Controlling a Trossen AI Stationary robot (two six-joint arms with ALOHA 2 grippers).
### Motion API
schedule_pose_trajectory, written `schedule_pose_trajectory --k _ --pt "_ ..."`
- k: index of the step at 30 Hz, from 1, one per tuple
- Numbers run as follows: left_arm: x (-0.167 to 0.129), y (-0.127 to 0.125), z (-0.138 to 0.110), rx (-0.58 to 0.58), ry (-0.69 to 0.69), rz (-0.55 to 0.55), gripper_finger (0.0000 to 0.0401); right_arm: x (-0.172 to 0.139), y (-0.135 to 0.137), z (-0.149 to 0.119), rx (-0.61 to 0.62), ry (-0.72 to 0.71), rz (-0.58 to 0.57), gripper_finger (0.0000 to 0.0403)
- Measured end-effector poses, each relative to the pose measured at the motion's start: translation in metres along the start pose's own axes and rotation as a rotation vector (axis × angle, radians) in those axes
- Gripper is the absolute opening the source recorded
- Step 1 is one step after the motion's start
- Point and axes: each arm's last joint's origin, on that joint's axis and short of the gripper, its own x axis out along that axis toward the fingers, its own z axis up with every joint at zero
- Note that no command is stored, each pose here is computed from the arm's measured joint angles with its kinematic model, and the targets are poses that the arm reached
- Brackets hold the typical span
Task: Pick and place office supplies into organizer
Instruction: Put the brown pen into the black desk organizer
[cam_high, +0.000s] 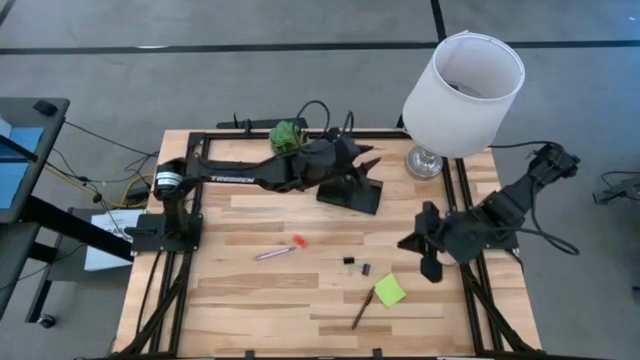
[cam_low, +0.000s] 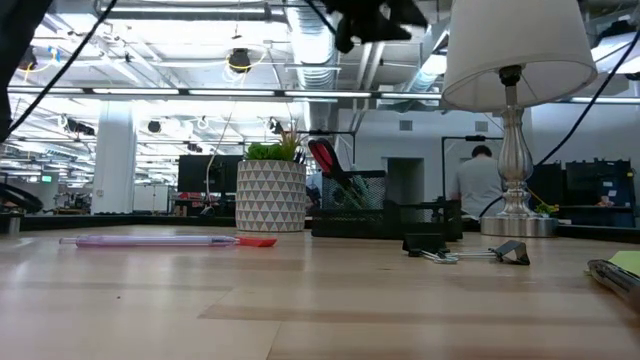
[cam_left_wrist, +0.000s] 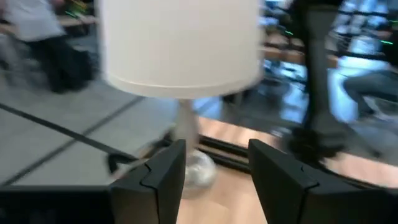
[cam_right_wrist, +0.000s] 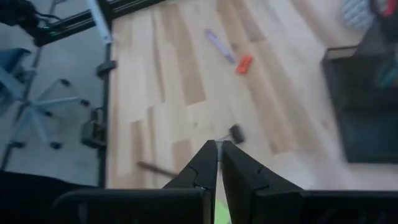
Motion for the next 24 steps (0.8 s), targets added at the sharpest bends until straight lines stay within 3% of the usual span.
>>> schedule_pose_trajectory --k 10,17,24 --pt "-0.027 -0.052 -0.008 -0.047 0.244 -0.326 0.0167 -0.008 0.02 -0.018 0.04 0.074 0.099 0.0012" --pt "-0.049 -0.087 -0.021 -0.094 0.387 -0.453 0.0167 0.002 0.036 -0.032 0.02 0.136 0.098 0.0012" --pt "-0.071 -0.113 -0.035 -0.096 0.519 -0.486 0.0167 0.02 0.051 -0.043 -0.021 0.203 0.086 0.0012"
